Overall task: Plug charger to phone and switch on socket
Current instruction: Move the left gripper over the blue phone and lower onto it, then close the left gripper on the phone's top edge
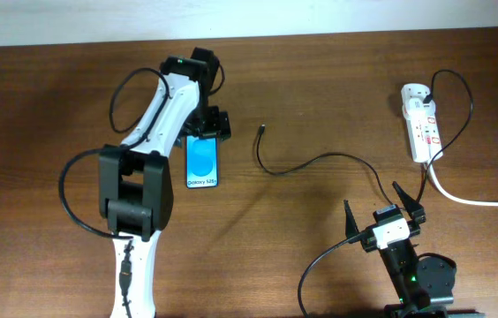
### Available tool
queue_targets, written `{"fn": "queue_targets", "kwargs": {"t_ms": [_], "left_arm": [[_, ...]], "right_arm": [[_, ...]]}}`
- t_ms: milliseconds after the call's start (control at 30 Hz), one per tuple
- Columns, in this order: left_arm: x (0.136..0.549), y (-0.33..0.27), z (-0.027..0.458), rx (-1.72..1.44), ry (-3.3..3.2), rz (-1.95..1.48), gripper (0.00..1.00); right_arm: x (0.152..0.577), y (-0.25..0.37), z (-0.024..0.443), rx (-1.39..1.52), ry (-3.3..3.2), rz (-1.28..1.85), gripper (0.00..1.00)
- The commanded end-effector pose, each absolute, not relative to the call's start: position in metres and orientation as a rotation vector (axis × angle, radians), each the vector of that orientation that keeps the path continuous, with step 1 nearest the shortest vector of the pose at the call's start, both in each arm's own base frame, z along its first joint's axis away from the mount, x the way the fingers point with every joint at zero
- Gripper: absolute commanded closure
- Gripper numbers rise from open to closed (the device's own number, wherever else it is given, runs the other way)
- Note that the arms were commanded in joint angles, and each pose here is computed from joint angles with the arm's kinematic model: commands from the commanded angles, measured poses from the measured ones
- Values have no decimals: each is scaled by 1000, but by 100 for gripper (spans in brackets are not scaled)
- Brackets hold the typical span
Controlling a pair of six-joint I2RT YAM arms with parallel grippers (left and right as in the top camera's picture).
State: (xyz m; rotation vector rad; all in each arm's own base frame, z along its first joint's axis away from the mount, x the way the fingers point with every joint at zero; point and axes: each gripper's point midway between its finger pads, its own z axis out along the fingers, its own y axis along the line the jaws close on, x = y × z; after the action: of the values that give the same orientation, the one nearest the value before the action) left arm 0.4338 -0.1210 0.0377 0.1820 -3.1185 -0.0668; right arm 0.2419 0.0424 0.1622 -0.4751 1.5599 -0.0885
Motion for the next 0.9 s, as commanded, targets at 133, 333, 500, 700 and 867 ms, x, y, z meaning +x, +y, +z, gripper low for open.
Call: {"fn": "queue_targets", "kwargs": {"t_ms": [133,333,500,700,867], "left_arm": [[428,-117,10,191,-3099,-101,1],[423,-116,-2,103,-3095,-102,1],[428,-118,-3,105,-3115,-87,1],[427,-120,-5,106,-3108,-65,0],[408,-114,-21,102,-3052,-92,0]], "right_arm": [[241,47,160,-487,1559,-64,2],[241,47,160,-487,1559,-64,2],[241,47,160,-487,1559,-64,2],[241,47,160,-487,1559,-64,2],[241,47,160,-487,1559,-64,2]]}}
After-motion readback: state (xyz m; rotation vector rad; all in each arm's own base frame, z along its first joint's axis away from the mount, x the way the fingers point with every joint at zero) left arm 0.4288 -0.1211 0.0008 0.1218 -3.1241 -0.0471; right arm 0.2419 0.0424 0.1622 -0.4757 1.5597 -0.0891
